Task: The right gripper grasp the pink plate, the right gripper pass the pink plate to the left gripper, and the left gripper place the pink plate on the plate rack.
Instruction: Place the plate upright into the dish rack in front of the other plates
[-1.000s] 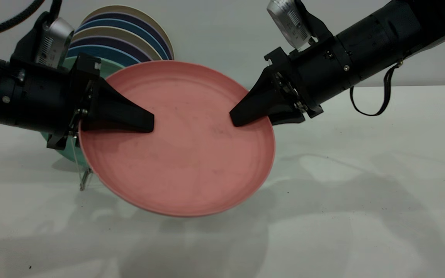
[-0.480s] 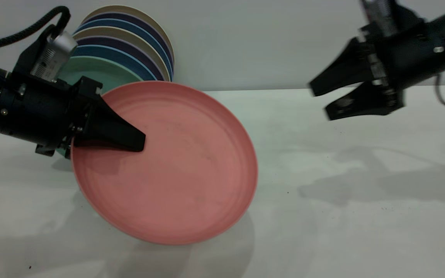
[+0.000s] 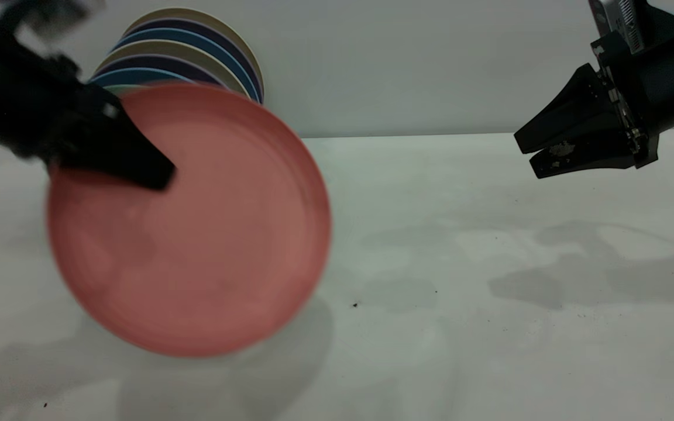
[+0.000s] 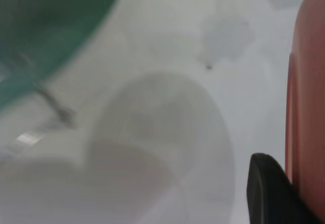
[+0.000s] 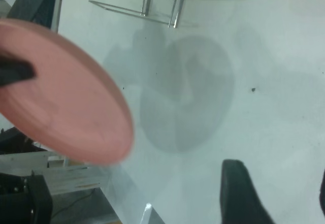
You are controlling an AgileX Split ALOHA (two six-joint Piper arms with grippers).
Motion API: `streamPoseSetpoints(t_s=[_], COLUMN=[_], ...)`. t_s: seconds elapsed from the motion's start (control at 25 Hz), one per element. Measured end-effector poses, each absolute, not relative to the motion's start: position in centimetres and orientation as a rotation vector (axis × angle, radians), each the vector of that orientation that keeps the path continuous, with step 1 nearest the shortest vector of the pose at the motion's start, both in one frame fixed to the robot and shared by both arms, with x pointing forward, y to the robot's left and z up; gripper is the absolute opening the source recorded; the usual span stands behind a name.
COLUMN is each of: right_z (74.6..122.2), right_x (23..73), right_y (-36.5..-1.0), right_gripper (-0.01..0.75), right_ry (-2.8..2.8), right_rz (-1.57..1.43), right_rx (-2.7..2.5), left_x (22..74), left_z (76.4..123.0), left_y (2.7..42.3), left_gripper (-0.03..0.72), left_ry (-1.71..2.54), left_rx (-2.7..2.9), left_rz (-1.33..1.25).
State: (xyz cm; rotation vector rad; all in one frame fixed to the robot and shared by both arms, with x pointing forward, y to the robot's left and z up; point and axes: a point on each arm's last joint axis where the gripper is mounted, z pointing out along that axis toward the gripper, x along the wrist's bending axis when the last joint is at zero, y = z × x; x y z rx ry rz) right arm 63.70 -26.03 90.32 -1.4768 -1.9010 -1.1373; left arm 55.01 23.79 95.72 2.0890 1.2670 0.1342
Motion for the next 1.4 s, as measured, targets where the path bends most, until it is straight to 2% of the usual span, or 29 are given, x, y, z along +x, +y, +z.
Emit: streamPoseSetpoints(t_s=[0.32,0.76,1.0,1.4], right_z=[90.3,90.3,90.3,90.3], right_x=[63.7,63.7,63.7,63.7], right_y=[-26.0,-26.0,-26.0,-26.0], right_gripper=[0.334,0.329,0.329,0.328], right_ry=[-1.899,-1.898,-1.898,-1.899], right_rz=[-1.137,-1.136,-1.136,-1.135], right_rx=[-1.475,-1.475,-1.475,-1.475], left_x=[54.7,55.6,56.0,56.8], left_z=[102.0,104.0,104.4,103.8], left_y=[25.3,26.0,25.8,25.8], left_gripper=[0.138,0.138,0.138,0.138], left_ry=[0.662,0.117,-0.039,-0.029], left_rx=[2.499,2.638,2.613,2.593], left_rz=[0.579,0.978,1.091,1.136])
